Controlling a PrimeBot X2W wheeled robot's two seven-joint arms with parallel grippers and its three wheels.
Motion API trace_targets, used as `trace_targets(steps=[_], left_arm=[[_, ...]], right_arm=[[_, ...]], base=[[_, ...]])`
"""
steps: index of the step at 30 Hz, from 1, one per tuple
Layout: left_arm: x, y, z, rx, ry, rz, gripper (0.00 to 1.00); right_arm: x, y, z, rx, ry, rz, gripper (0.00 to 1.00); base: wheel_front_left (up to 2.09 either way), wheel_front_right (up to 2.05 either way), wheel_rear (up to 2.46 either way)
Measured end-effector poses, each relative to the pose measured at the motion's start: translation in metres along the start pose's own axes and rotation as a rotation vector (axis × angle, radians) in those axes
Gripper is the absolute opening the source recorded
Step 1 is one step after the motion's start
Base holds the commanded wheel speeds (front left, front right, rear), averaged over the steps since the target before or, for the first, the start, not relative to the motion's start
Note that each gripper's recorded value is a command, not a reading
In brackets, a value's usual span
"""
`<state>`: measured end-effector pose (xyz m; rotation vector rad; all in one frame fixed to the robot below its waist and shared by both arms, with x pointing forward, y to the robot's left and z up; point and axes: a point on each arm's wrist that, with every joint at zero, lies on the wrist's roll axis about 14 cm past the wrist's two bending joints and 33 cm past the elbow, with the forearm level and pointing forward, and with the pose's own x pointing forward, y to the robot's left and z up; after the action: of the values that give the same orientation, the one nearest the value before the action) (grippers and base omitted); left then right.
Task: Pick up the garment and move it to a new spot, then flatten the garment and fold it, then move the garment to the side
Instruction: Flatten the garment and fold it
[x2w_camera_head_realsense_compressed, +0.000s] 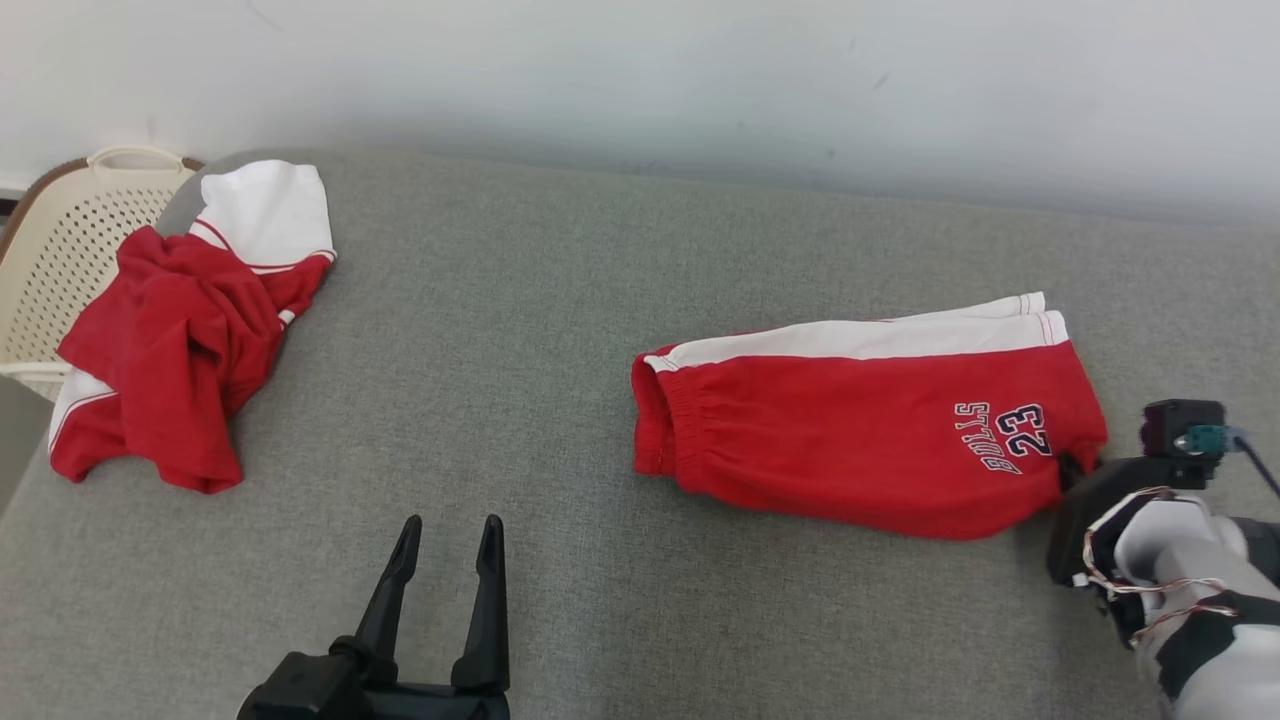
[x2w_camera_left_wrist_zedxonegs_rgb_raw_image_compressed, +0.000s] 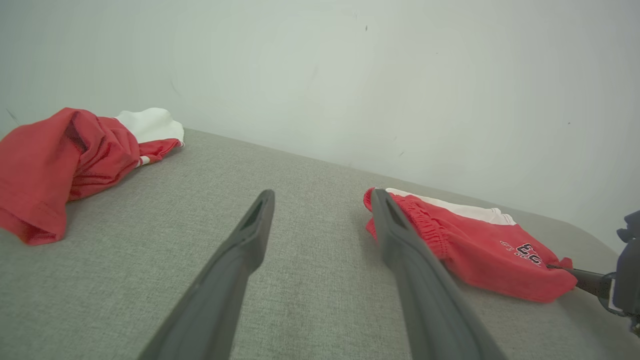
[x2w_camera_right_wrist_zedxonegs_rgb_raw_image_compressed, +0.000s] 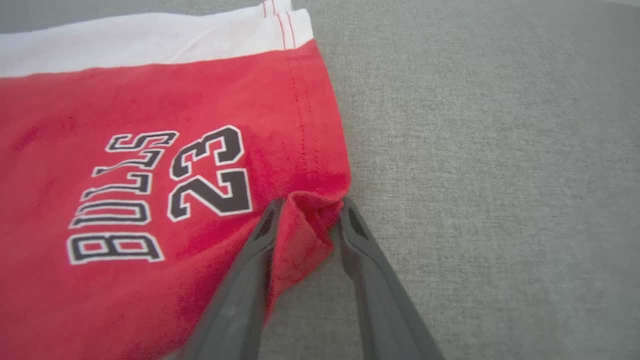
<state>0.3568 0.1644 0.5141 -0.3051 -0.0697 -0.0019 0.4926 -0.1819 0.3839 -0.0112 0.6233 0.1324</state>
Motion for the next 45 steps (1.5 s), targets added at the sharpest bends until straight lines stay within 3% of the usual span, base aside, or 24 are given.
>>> trace_targets(steps=[12, 13, 14, 22, 25, 28, 32, 35, 45], left_arm=[[-0.005, -0.002, 0.0, 0.015, 0.004, -0.028, 1.0], [-0.005, -0.004, -0.002, 0.012, 0.01, -0.033, 1.0], [-0.005, -0.006, -0.003, 0.009, 0.012, -0.037, 1.0], [-0.004, -0.021, 0.0, -0.002, 0.001, -0.083, 1.0], [-0.006, -0.02, 0.001, -0.007, -0.003, -0.078, 1.0], [-0.011, -0.016, -0.004, -0.016, 0.014, -0.064, 1.0], [-0.012, -0.013, -0.008, -0.022, 0.026, -0.051, 1.0], [-0.014, -0.006, -0.009, -0.021, 0.031, -0.034, 1.0], [-0.019, 0.011, -0.014, -0.012, 0.049, 0.018, 1.0]], right_arm=[[-0.03, 0.012, -0.018, 0.018, -0.047, 0.012, 0.0], [-0.033, 0.011, -0.02, 0.02, -0.046, 0.008, 0.27], [-0.036, 0.009, -0.022, 0.026, -0.045, 0.002, 1.0], [-0.054, -0.019, -0.037, 0.106, 0.093, -0.059, 1.0], [-0.058, -0.037, -0.025, 0.147, 0.126, -0.092, 1.0], [-0.056, -0.047, 0.007, 0.095, 0.13, -0.108, 1.0], [-0.049, -0.04, 0.038, 0.088, 0.148, -0.089, 1.0], [-0.043, -0.025, 0.033, 0.091, 0.232, -0.058, 1.0], [-0.024, -0.022, 0.02, 0.104, 0.402, -0.056, 1.0]], base=[[0.0, 0.0, 0.0], [0.0, 0.0, 0.0], [0.0, 0.0, 0.0], [0.0, 0.0, 0.0], [0.0, 0.0, 0.0], [0.0, 0.0, 0.0], [0.0, 0.0, 0.0], [0.0, 0.0, 0.0], [0.0, 0.0, 0.0]])
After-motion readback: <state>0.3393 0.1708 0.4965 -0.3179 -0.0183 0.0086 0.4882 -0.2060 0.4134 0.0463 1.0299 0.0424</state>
